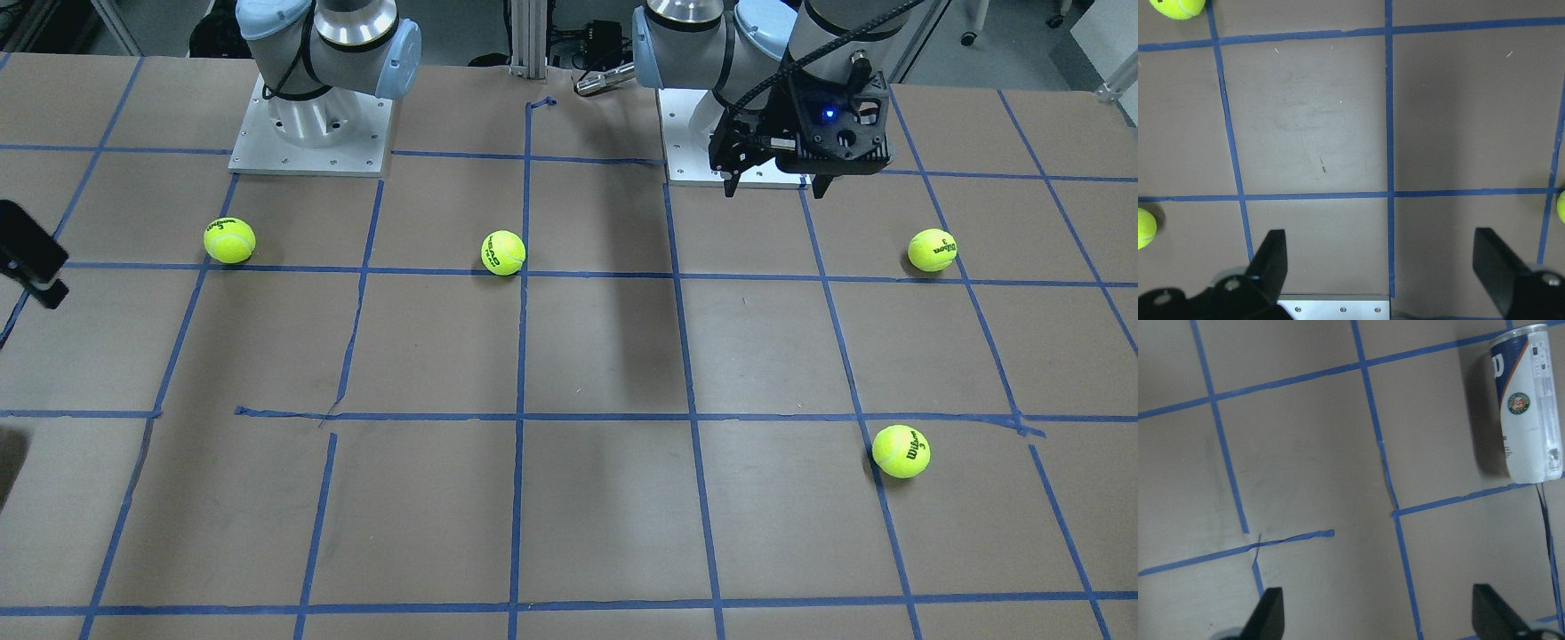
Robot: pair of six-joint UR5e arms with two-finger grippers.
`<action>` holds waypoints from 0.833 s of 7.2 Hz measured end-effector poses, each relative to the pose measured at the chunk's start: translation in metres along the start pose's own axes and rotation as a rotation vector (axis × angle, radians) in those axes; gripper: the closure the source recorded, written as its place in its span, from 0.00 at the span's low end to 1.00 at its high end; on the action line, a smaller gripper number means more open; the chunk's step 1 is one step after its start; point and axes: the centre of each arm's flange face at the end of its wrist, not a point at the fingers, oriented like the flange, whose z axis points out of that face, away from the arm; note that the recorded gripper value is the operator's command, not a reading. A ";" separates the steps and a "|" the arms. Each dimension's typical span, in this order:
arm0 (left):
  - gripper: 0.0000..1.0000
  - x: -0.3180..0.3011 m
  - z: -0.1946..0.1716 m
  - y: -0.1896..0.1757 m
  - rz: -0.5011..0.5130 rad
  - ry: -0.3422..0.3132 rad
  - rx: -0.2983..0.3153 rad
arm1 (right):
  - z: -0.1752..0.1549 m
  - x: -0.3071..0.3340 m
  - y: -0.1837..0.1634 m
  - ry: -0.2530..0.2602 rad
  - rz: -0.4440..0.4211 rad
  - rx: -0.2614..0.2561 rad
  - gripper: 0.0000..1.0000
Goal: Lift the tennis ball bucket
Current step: 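Lower the right gripper around the can's open end and close it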
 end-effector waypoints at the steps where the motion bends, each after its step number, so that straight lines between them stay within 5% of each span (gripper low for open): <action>1: 0.00 -0.001 0.000 0.000 -0.001 0.000 0.000 | 0.021 0.028 -0.035 0.017 0.005 -0.010 0.00; 4: 0.00 -0.001 0.000 0.001 -0.002 0.000 -0.001 | 0.103 0.088 -0.144 0.054 -0.049 -0.003 0.00; 6: 0.00 -0.002 -0.001 0.002 -0.002 -0.001 -0.006 | 0.160 0.109 -0.185 0.063 -0.071 0.012 0.00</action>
